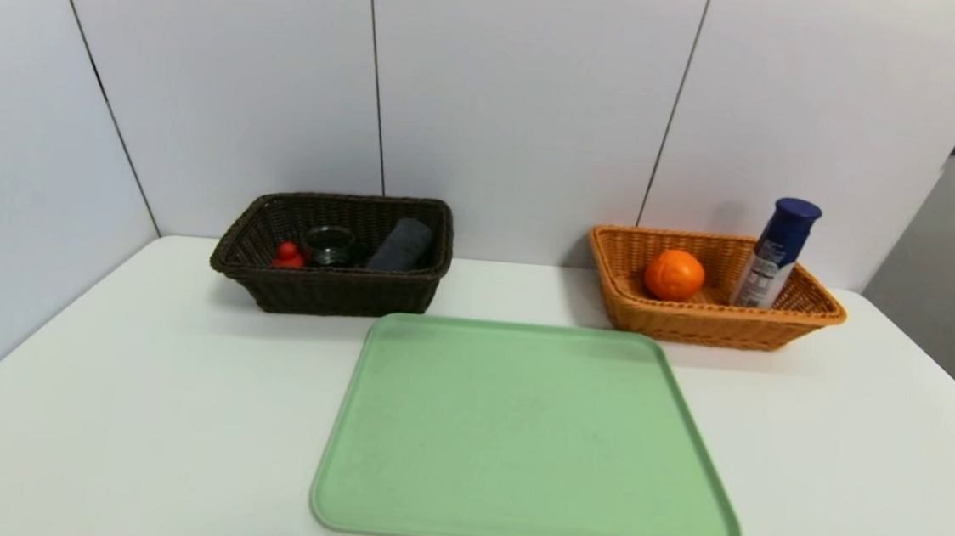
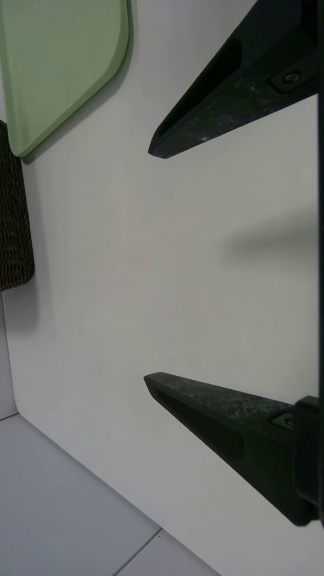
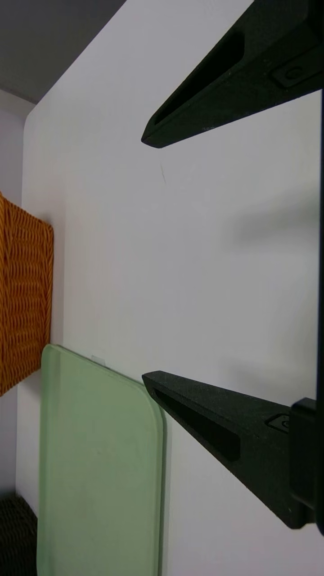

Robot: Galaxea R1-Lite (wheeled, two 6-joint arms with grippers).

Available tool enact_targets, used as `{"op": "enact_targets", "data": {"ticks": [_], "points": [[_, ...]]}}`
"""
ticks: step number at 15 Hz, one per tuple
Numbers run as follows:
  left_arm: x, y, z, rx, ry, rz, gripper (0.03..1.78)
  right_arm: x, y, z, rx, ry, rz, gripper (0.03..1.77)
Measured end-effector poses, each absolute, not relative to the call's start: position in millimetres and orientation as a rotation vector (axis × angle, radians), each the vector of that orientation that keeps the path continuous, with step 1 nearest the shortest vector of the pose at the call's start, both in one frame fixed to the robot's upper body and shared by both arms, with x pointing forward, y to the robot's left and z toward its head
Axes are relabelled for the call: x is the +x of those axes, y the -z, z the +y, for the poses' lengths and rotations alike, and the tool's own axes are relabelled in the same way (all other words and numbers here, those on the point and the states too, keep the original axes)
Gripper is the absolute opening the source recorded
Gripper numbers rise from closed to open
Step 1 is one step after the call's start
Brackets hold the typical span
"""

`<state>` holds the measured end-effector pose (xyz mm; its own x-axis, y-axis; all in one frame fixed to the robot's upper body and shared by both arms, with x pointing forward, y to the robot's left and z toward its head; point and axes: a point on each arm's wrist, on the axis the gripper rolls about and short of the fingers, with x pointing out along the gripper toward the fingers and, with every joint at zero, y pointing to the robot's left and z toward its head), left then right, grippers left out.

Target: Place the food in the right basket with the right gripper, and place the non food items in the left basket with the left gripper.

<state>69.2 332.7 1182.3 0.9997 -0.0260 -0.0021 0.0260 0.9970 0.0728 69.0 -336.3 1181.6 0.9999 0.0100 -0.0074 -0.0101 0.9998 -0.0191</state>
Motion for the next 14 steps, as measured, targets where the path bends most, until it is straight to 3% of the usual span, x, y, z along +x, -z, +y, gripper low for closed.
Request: {"op": "enact_targets", "data": {"ticks": [14], "points": [[69.2,-1182.5,332.8,0.042,0.019,0.000,1.69,69.0,-1182.1,-336.5,-0.001,-0.001,0.003,1.71]]}}
